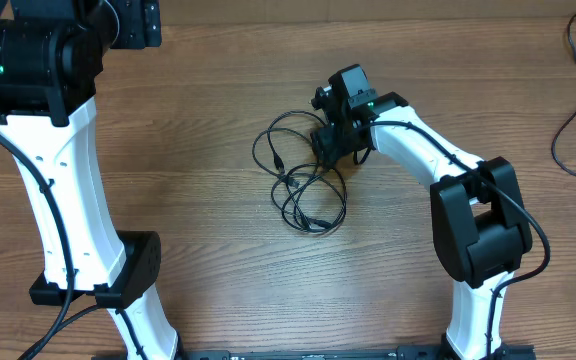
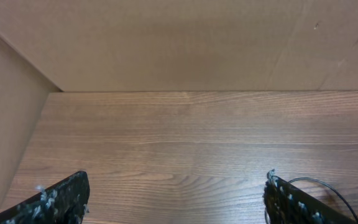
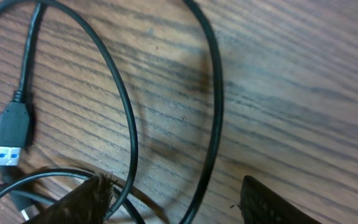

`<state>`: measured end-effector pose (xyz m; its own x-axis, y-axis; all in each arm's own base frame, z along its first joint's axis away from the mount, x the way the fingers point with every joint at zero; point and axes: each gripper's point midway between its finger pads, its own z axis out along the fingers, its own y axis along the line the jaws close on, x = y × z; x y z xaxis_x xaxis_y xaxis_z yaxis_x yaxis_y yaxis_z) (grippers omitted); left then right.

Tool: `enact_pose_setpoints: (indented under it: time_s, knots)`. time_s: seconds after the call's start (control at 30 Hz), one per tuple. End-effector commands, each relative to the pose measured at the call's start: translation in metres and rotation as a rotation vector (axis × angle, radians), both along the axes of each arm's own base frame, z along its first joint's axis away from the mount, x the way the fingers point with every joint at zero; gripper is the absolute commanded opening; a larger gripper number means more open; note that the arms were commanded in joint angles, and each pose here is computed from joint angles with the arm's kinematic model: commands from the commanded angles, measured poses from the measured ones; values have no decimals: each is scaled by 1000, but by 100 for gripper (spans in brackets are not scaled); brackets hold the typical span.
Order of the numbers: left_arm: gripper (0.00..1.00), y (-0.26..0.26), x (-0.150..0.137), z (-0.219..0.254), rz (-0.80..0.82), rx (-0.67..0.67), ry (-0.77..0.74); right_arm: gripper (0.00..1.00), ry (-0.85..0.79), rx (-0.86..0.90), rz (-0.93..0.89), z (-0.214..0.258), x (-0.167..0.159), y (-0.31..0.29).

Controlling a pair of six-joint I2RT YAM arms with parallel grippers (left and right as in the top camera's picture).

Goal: Untangle cables
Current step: 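Move the right gripper over the central tangle and grasp a cable, then lift and pull the grasped cable out to the right with the right gripper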

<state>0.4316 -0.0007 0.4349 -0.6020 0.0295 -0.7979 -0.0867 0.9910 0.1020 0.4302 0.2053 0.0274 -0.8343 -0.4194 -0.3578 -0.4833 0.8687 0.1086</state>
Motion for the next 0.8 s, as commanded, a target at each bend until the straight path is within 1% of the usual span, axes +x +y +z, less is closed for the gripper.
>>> enact_pose_setpoints:
  time_s: [0.0, 0.03, 0.1, 0.13, 0.17, 0.2, 0.3, 0.37, 0.43, 0.53, 0.63, 0.7, 0.77]
  knots:
    - [89, -2, 3, -4, -21, 9, 12, 60, 35, 1, 2, -17, -11, 0]
    - [89, -2, 3, -4, -21, 9, 12, 59, 38, 0, 2, -20, -13, -1]
    - [89, -2, 3, -4, -21, 9, 13, 45, 43, -2, 1, -27, -16, -3]
    - [89, -2, 3, -5, -21, 8, 14, 35, 45, -3, 2, -30, -18, -4]
    - [89, -2, 3, -5, -21, 8, 16, 14, 51, -1, 3, -32, -20, -4]
    - [89, -2, 2, -6, -21, 8, 19, 4, 60, 10, 8, -33, -23, -2]
    - [87, -3, 2, -6, -16, -1, 21, 4, 72, 65, 34, -28, -26, 10]
    - [88, -4, 2, -6, -18, -8, 20, 4, 48, 80, 44, -8, -20, 17]
    - [89, -4, 2, -6, -18, -8, 20, 4, 0, 89, 52, 29, -11, 22]
    - [89, -4, 2, -6, -18, -8, 20, 4, -135, 96, 28, 118, 9, 22]
    - [91, -4, 2, -5, -20, -10, 17, 4, -317, 164, -40, 241, 18, 18]
    - [92, -8, 3, -6, -37, -23, 17, 4, -441, 226, -59, 318, 13, 14]
    - [92, -11, 4, -7, -52, -35, 20, 4, -566, 285, -59, 387, -1, 8]
